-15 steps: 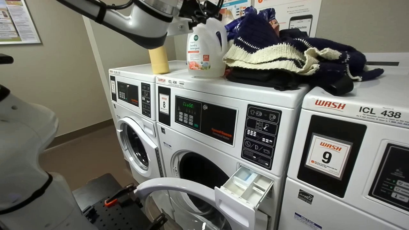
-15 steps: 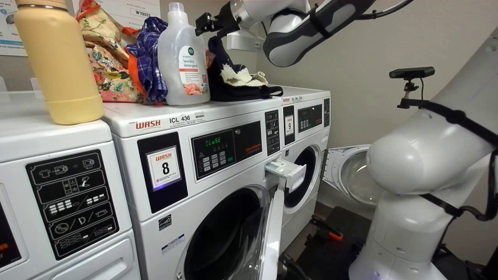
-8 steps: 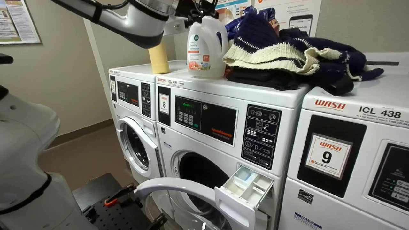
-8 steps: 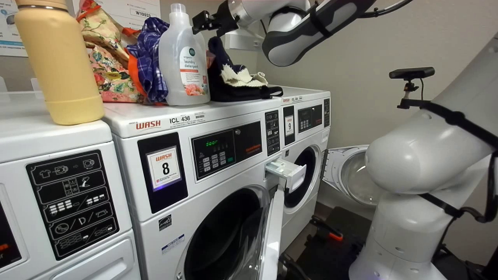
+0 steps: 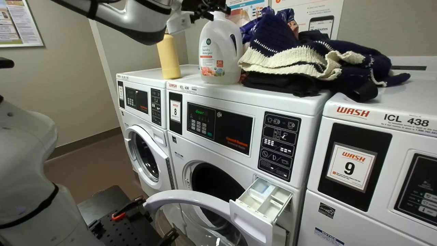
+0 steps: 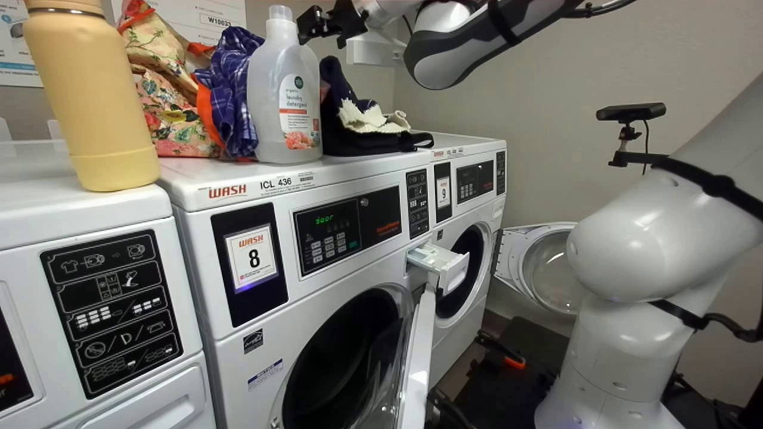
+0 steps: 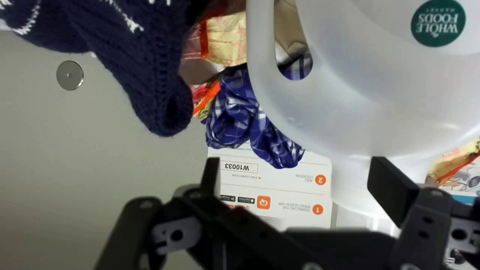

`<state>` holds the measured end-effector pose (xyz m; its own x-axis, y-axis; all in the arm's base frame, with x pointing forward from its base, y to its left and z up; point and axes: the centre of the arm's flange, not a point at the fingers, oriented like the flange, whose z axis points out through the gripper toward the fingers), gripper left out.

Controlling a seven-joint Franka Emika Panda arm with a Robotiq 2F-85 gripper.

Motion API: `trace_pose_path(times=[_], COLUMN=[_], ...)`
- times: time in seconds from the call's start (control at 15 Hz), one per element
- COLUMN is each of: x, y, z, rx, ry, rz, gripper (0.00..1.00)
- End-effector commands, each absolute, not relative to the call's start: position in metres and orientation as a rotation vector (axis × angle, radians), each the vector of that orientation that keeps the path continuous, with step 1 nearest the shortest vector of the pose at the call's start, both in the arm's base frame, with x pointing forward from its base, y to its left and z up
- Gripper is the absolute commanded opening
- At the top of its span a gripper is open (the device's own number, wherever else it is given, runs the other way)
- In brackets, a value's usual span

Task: Pour the liquid soap in the washing machine dispenser

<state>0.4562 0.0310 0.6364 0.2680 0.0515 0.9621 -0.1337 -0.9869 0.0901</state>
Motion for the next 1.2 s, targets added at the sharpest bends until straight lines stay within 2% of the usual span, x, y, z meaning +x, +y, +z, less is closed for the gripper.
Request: trace_pose_path(times=[0.0,1.13], x=[0.429,0.395], y=[0.030,0.021], z=[0.669,0.707], rx=[2.354,2.355], ry=[-0.092,-0.113], rz=[1.755,1.693], gripper=[1.00,1.00])
